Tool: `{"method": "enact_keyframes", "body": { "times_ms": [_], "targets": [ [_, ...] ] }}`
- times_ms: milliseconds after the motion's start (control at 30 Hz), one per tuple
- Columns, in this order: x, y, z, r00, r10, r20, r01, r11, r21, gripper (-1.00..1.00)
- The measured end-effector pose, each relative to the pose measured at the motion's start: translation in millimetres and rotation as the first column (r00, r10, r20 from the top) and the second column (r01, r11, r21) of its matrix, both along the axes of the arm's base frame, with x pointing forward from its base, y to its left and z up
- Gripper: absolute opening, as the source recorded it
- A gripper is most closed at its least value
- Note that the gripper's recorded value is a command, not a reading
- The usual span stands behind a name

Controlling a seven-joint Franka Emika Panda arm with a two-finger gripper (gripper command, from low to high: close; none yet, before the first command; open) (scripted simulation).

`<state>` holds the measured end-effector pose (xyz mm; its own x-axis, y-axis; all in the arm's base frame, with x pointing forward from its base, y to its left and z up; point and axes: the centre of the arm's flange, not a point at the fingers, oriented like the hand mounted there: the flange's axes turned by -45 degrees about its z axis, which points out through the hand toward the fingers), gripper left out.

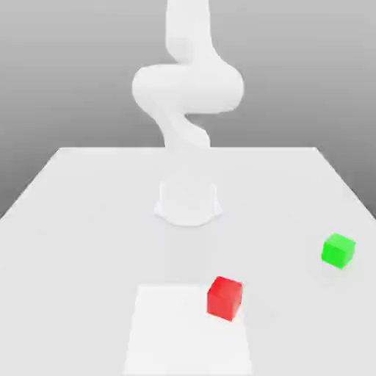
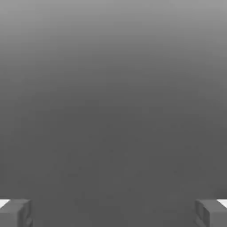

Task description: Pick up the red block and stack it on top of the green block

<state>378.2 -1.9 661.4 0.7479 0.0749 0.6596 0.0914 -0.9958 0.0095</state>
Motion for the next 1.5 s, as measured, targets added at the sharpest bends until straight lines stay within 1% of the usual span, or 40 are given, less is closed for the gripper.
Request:
{"method": "enact_keyframes", "body": {
  "times_ms": [67, 167, 333, 500, 700, 800, 1100, 1133, 1333, 1500],
  "targets": [
    [24, 3, -48, 0.993, 0.093, -0.071, -0.095, 0.995, -0.022, 0.0],
    [48, 14, -117, 0.961, 0.219, -0.17, -0.23, 0.972, -0.047, 0.0],
    [61, 39, -233, 0.853, 0.403, -0.331, -0.45, 0.89, -0.074, 0.0],
    [43, 62, -339, 0.689, 0.542, -0.482, -0.65, 0.755, -0.081, 0.0],
    [-6, 70, -440, 0.45, 0.625, -0.638, -0.838, 0.542, -0.061, 0.0],
    [-11, 71, -460, 0.42, 0.631, -0.653, -0.858, 0.51, -0.059, 0.0],
    [-13, 69, -512, 0.416, 0.63, -0.656, -0.86, 0.508, -0.057, 0.0],
    [-14, 69, -517, 0.415, 0.63, -0.657, -0.859, 0.509, -0.055, -1.0],
    [-15, 69, -519, 0.413, 0.629, -0.658, -0.859, 0.509, -0.052, -1.0],
    [-10, 70, -495, 0.416, 0.631, -0.655, -0.861, 0.506, -0.059, -1.0]
  ]
}}
